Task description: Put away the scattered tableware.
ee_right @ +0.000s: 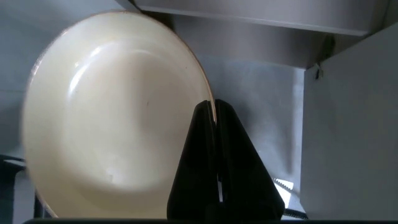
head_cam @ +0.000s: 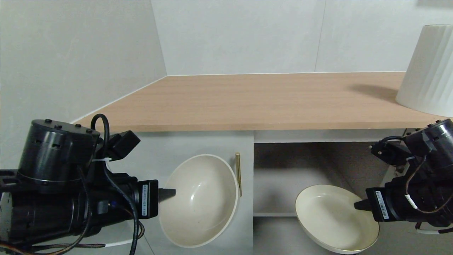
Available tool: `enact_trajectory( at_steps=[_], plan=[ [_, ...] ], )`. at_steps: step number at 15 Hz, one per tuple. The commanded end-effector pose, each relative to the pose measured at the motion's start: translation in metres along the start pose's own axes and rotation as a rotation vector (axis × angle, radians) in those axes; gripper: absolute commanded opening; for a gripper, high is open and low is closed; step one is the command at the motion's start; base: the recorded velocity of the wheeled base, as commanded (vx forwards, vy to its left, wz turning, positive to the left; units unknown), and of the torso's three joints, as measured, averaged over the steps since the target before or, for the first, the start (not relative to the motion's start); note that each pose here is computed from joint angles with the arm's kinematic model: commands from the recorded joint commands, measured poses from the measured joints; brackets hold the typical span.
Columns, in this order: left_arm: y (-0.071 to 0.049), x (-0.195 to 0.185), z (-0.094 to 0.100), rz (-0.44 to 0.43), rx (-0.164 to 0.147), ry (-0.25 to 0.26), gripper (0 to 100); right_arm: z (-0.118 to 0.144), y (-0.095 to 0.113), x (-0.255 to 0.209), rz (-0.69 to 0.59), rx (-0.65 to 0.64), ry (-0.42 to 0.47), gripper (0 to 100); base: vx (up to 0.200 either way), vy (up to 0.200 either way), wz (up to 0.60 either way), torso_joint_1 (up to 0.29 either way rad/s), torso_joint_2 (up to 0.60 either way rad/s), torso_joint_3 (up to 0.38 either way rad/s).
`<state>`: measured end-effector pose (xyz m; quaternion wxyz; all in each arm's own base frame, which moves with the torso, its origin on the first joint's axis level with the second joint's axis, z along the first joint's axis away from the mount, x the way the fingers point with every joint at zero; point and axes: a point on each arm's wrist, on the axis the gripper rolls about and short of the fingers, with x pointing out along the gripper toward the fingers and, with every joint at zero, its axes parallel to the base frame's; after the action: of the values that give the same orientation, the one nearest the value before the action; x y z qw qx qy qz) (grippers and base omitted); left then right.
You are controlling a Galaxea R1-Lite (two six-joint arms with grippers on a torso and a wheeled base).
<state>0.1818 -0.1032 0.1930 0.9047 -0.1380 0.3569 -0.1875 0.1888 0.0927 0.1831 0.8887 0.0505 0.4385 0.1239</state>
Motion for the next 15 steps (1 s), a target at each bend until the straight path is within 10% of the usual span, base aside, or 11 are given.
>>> enact_trajectory(
  at_steps=[1,15],
  plan=[
    [0.0,0.0,0.0,0.001,0.0,0.002,0,0.0,0.0,0.002,-0.002,0.0,0.007,0,0.0,0.0,0.0,-0.022,0.08,0.032],
    [0.001,0.005,-0.001,0.008,-0.001,0.016,0,-0.014,-0.002,0.126,-0.059,-0.024,0.174,0,0.0,0.0,0.0,0.0,0.0,0.0]
  ],
)
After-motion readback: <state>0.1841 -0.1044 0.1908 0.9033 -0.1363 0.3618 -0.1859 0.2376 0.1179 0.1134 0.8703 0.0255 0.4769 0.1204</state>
